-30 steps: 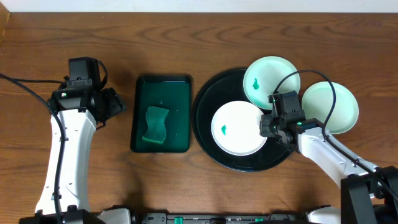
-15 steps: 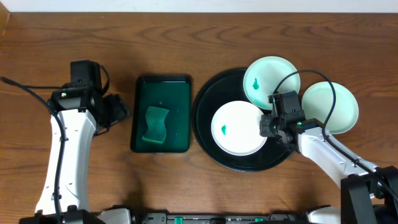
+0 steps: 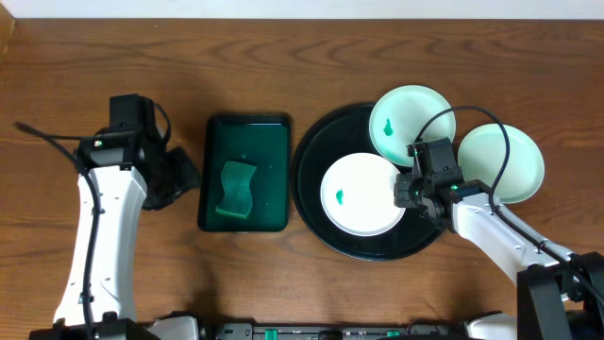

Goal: Clean dirty plates on tray and stack at the side
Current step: 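Move the left gripper down to the green sponge on the dark green tray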

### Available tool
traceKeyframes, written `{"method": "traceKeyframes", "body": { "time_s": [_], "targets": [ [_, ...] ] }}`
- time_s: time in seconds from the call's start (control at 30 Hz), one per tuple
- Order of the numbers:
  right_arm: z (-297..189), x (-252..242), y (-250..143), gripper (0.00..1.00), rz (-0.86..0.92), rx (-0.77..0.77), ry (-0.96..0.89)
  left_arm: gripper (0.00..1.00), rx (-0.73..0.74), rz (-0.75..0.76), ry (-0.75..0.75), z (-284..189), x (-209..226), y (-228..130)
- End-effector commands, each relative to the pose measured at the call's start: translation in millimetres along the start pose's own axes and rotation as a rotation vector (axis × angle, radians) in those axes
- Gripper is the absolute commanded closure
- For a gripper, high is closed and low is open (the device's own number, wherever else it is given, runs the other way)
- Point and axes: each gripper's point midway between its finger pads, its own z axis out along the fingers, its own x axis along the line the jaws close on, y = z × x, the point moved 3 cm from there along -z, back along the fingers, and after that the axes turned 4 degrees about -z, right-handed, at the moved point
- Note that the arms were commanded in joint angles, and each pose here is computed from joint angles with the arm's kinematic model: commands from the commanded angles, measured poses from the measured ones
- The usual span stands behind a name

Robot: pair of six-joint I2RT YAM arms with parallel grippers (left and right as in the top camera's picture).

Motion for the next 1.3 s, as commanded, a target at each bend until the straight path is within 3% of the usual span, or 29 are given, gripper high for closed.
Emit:
{"method": "traceKeyframes", "body": {
  "time_s": [0.0,0.1,0.33,0.67,0.77,1.27],
  "targets": [
    [-6.3,1.6,10.1,0.99,0.022,-0.036,0.005,0.57,0.036,0.203,-0.068,4.9,-29.0,-12.6],
    [-6.3,1.6,10.1,0.99,0.022,-0.035,0.005,0.57,0.038,0.312,-0.035,14.1,-43.3,-20.2],
    [-6.3,1.6,10.0,0.98,0.022,-0.035,0.006,0.52,0.066,0.399,0.057,35.1,-52.8,-28.8],
    [-6.4,1.5,10.0,0.98,0.022,-0.035,0.005,0.50,0.090,0.400,0.070,46.5,-57.2,-30.8],
    [-6.3,1.5,9.9,0.98,0.022,-0.035,0.005,0.55,0.102,0.398,0.077,53.9,-57.5,-29.6],
    [-6.3,1.5,10.0,0.97,0.022,-0.035,0.005,0.59,0.174,0.366,0.126,98.4,-56.2,-25.9]
  ]
}}
